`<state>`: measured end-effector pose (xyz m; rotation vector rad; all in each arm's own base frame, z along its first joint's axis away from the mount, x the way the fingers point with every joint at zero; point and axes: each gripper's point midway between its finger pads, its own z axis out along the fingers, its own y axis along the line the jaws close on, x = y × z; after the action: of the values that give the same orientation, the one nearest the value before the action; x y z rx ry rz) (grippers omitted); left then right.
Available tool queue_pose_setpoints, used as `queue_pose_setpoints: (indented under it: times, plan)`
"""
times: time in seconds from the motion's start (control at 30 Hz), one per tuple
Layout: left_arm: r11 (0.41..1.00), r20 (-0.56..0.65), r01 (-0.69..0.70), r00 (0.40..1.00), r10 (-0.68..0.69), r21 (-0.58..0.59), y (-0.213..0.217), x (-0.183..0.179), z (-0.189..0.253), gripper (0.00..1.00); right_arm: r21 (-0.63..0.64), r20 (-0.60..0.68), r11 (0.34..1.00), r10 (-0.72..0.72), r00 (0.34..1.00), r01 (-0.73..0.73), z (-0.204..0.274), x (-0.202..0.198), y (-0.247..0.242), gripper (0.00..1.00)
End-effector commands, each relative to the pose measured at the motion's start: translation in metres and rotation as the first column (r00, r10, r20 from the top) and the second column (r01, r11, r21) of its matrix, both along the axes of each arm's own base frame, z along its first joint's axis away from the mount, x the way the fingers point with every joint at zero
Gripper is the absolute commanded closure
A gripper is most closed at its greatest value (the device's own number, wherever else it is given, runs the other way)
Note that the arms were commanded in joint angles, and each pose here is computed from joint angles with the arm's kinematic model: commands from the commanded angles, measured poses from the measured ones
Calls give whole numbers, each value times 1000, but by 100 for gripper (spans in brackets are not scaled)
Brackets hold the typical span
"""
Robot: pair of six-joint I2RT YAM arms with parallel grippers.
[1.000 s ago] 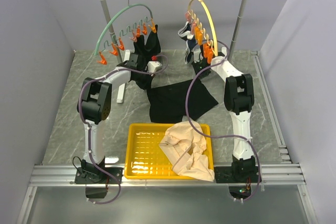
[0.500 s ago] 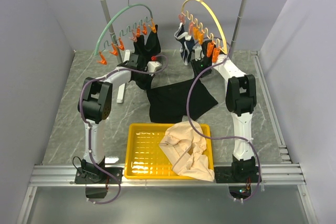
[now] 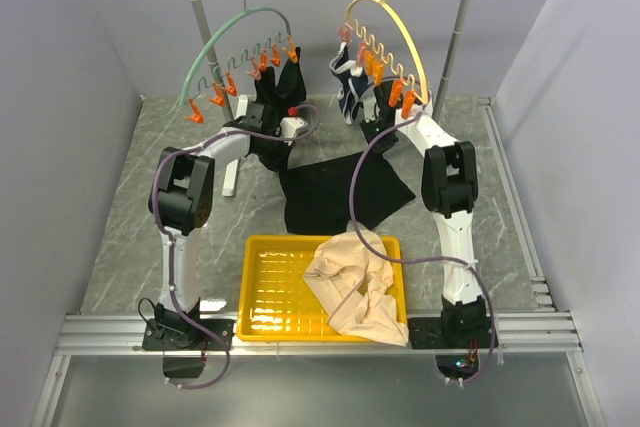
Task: Clip the underwear to the hanger
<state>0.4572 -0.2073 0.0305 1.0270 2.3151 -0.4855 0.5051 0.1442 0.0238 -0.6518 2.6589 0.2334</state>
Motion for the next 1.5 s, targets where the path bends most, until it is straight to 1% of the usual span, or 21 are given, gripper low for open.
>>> queue_pose_setpoints:
  times: [0.0, 0.07, 0.13, 0.17, 0.23, 0.27, 0.3, 0.33, 0.6, 0.7, 0.83, 0.87, 0.93, 0.97, 1.07, 1.17, 1.3, 1.4, 1.47]
  plan:
    - [1000, 28, 1, 1000, 0, -18, -6, 11, 10, 96, -9, 2, 1000, 2, 1000, -2, 9, 5, 3, 73]
    - [1000, 27, 1, 1000, -1, -21, -7, 11, 10, 96, -18, 0, 1000, 0, 1000, 0, 8, 5, 2, 74]
    - [1000, 30, 0, 1000, 0, -23, -7, 12, 11, 96, -26, -22, 1000, 9, 1000, -9, 4, 1, 2, 77]
    - [1000, 31, 1, 1000, -1, -22, -7, 12, 11, 96, -23, -26, 1000, 5, 1000, -6, 4, 1, 0, 83]
    - [1000, 31, 3, 1000, -2, -21, -7, 12, 11, 96, -21, -20, 1000, 4, 1000, -5, 3, 1, -1, 90]
    - [1000, 30, 3, 1000, -2, -19, -7, 12, 10, 97, -20, -13, 1000, 4, 1000, -4, 5, 1, -1, 97]
    - [1000, 25, 2, 1000, -2, -16, -6, 11, 8, 97, -12, 12, 1000, 3, 1000, -3, 11, 4, 0, 99]
    - [1000, 21, 4, 1000, -4, -15, -6, 11, 7, 97, -11, 14, 1000, -5, 1000, 5, 13, 4, -2, 100]
    - [1000, 23, 6, 1000, -7, 7, -2, 9, 2, 99, 30, 169, 996, -87, 982, 84, 62, 27, -21, 100]
    - [1000, 24, 3, 1000, -4, 4, -2, 11, 3, 100, 33, 185, 994, -109, 977, 104, 67, 31, -31, 100]
    - [1000, 25, 3, 1000, -3, -1, -3, 12, 3, 100, 46, 138, 997, -75, 988, 70, 61, 21, -23, 100]
    - [1000, 24, 4, 1000, -4, -2, -3, 12, 3, 100, 54, 136, 997, -67, 989, 60, 61, 19, -20, 99]
    - [1000, 22, 4, 1000, -4, -3, -4, 12, 3, 100, 55, 109, 998, -44, 993, 38, 57, 10, -11, 78]
    - [1000, 22, 3, 1000, -3, -3, -4, 12, 3, 100, 47, 92, 998, -39, 995, 35, 52, 7, -8, 65]
    - [1000, 22, 4, 1000, -4, -7, -4, 12, 4, 100, 29, 65, 999, -27, 998, 25, 44, 1, -1, 55]
    - [1000, 22, 4, 1000, -4, -8, -5, 12, 5, 100, -10, 36, 999, -33, 999, 33, 30, 0, -2, 52]
    - [1000, 23, 5, 1000, -4, -8, -5, 12, 5, 100, -39, 2, 999, -27, 1000, 27, 19, -2, -4, 52]
    - [1000, 24, 7, 1000, -7, -7, -5, 12, 4, 100, -54, -12, 998, -19, 1000, 18, 12, -5, -4, 59]
    - [1000, 23, 6, 1000, -6, -8, -5, 12, 4, 100, -69, -24, 997, -20, 1000, 18, 7, -6, -4, 61]
